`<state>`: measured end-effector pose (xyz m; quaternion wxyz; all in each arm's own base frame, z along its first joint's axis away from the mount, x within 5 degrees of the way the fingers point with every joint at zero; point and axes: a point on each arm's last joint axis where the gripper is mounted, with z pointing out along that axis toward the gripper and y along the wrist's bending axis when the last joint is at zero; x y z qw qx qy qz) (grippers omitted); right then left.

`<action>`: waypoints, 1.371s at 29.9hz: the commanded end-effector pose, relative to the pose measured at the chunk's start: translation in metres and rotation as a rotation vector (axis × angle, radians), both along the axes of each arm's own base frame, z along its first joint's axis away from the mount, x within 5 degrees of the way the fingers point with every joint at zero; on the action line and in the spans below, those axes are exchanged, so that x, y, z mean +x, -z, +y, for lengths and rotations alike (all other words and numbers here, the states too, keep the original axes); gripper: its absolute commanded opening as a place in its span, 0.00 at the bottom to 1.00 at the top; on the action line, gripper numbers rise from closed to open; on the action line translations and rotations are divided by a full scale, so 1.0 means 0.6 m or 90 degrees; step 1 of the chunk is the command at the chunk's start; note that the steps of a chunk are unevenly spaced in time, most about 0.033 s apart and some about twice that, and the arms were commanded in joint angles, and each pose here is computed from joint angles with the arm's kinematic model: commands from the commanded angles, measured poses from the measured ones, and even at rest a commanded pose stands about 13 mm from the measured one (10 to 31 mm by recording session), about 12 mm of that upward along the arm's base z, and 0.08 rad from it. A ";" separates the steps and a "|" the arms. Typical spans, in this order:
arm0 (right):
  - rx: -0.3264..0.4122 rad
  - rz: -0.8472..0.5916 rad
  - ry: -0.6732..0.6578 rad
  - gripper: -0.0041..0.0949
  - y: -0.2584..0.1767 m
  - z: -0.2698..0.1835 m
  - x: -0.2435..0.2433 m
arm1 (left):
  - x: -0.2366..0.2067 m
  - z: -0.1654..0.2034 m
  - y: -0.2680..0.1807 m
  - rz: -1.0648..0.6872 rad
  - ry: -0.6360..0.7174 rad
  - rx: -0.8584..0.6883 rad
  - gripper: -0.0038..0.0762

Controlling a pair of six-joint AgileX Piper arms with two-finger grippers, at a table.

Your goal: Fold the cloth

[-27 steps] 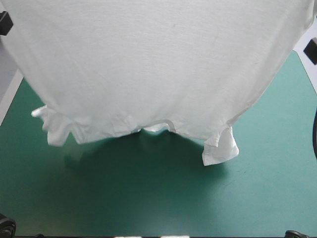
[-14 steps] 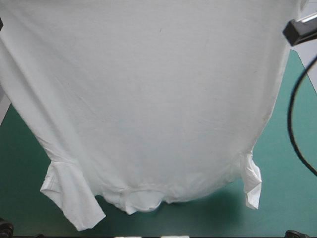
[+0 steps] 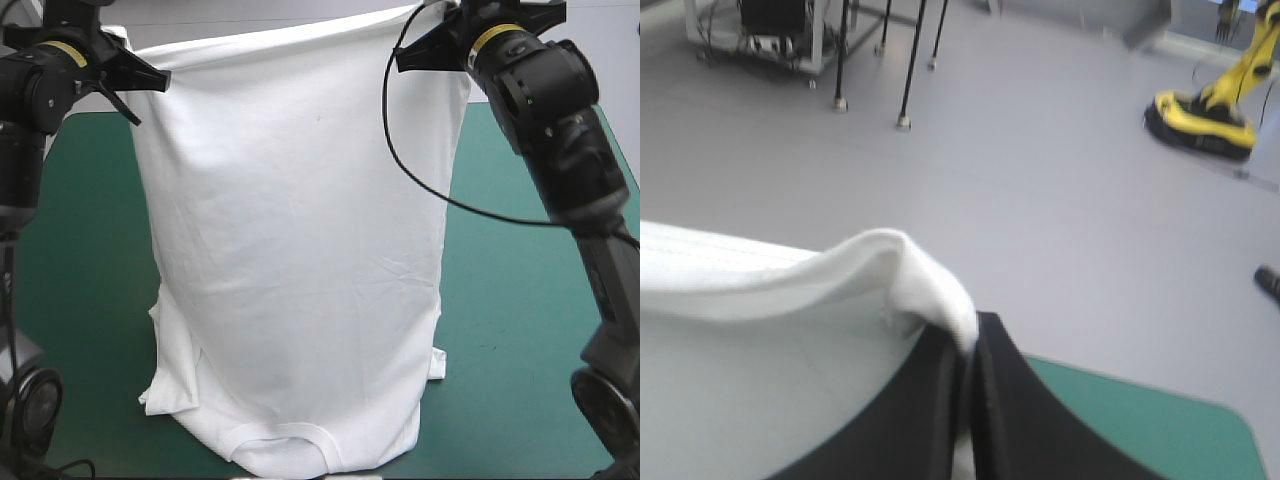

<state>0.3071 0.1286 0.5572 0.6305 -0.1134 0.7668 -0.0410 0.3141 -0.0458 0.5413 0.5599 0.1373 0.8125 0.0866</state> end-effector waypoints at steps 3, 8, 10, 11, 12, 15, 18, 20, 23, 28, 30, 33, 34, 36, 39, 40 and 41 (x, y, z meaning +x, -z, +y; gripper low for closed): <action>0.061 0.042 0.027 0.02 0.072 -0.050 0.129 | 0.095 0.041 0.052 0.008 0.049 -0.144 0.05; 0.061 0.003 0.017 0.02 0.159 -0.046 0.243 | 0.204 0.055 0.138 0.026 0.024 -0.140 0.04; 0.077 -0.019 0.008 0.02 0.188 -0.039 0.277 | 0.231 0.055 0.157 0.023 0.023 -0.150 0.04; 0.084 -0.025 0.004 0.02 0.203 -0.036 0.293 | 0.246 0.054 0.166 0.016 0.024 -0.155 0.04; 0.087 -0.028 0.000 0.02 0.217 -0.031 0.306 | 0.260 0.054 0.173 0.005 0.022 -0.162 0.04; 0.084 -0.024 -0.007 0.02 0.254 -0.023 0.333 | 0.294 0.056 0.201 -0.014 0.008 -0.191 0.04; 0.112 0.005 -0.009 0.11 0.273 -0.020 0.341 | 0.321 0.056 0.242 0.005 0.003 -0.192 0.07; 0.118 0.029 -0.003 0.30 0.283 -0.024 0.343 | 0.331 0.056 0.266 0.032 0.001 -0.192 0.18; 0.117 0.076 0.012 0.69 0.292 -0.029 0.341 | 0.336 0.055 0.280 0.049 0.001 -0.196 0.48; 0.080 0.198 0.064 0.95 0.281 -0.046 0.309 | 0.307 0.054 0.253 0.123 0.009 -0.167 0.74; 0.041 0.270 0.079 0.92 0.271 -0.057 0.284 | 0.275 0.055 0.235 0.208 0.008 -0.138 0.72; -0.007 0.357 0.089 0.84 0.255 -0.068 0.247 | 0.241 0.058 0.214 0.281 -0.013 -0.134 0.68; -0.001 0.353 0.082 0.81 0.248 -0.068 0.241 | 0.237 0.059 0.208 0.279 -0.026 -0.150 0.67; 0.015 0.354 0.071 0.75 0.231 -0.068 0.222 | 0.223 0.053 0.195 0.278 -0.018 -0.181 0.66; 0.018 0.387 0.045 0.68 0.229 -0.068 0.191 | 0.197 0.049 0.189 0.302 -0.008 -0.193 0.66; 0.014 0.403 0.047 0.67 0.232 -0.071 0.178 | 0.186 0.050 0.192 0.316 -0.006 -0.182 0.66; 0.015 0.413 0.044 0.65 0.231 -0.074 0.162 | 0.176 0.052 0.200 0.337 -0.012 -0.168 0.66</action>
